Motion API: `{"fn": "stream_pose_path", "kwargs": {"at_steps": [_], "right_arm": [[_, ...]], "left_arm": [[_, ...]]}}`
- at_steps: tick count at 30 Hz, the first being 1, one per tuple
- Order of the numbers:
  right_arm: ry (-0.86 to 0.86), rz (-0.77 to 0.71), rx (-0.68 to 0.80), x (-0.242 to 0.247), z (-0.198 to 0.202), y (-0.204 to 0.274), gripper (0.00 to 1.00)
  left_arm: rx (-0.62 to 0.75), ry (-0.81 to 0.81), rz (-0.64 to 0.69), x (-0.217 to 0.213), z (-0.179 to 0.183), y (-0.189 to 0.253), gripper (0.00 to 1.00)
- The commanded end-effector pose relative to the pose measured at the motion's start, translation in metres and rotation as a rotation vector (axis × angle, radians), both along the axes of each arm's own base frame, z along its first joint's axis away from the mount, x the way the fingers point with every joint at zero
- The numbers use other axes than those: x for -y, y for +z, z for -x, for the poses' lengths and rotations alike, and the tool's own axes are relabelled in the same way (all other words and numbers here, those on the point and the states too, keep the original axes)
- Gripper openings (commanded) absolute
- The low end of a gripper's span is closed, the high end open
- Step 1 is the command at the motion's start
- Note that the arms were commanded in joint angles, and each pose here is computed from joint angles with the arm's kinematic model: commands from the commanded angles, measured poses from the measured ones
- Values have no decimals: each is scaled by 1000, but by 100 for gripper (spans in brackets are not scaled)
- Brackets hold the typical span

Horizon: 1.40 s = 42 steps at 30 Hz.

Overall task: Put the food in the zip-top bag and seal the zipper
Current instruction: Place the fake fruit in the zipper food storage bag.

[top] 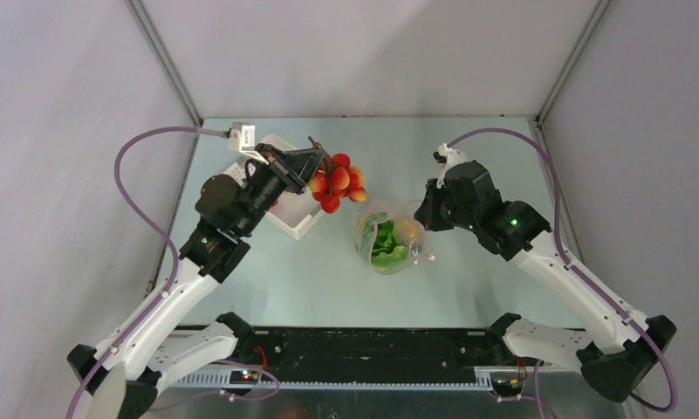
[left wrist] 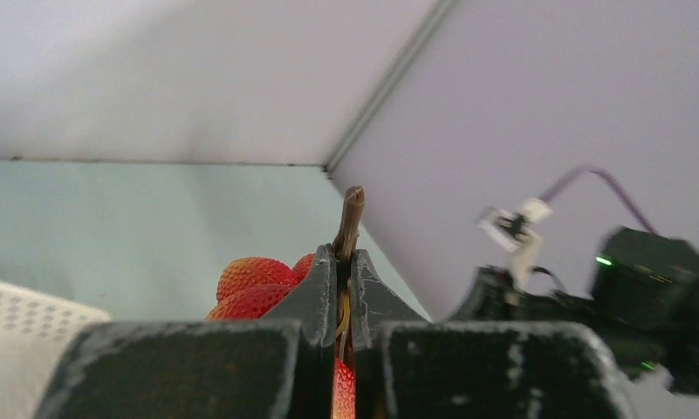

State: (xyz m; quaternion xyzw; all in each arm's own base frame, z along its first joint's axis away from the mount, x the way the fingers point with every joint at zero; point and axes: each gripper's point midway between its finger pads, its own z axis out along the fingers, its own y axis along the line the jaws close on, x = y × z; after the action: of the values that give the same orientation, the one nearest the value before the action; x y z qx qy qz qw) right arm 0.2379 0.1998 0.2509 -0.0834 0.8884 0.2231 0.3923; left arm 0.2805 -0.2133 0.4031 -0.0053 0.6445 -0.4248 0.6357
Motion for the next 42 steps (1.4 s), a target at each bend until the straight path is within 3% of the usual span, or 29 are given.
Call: {"fn": "stream_pose_path", "kwargs": {"at_steps": [1, 5, 13, 20, 26, 36, 42], "right_arm": [[-109, -97, 40, -9, -22, 27, 0], [-177, -141, 32, -9, -34, 37, 0], [-226, -193, 10, -5, -45, 44, 0], [-213, -207, 11, -7, -43, 47, 0], [-212, -211, 20, -4, -40, 51, 0], [-171, -218, 8, -10, -33, 51, 0], [-189, -242, 9, -9, -35, 55, 0]], "left_arm": [[251, -144, 64, 11, 48, 74, 0], [323, -270, 64, 36, 69, 80, 0], [333, -513, 66, 93, 96, 68, 0], [230, -596, 29, 132, 86, 39, 0], [164, -550, -6, 142, 67, 9, 0], [46, -73, -86, 102, -11, -38, 0], [84, -16, -104, 97, -9, -51, 0]]}}
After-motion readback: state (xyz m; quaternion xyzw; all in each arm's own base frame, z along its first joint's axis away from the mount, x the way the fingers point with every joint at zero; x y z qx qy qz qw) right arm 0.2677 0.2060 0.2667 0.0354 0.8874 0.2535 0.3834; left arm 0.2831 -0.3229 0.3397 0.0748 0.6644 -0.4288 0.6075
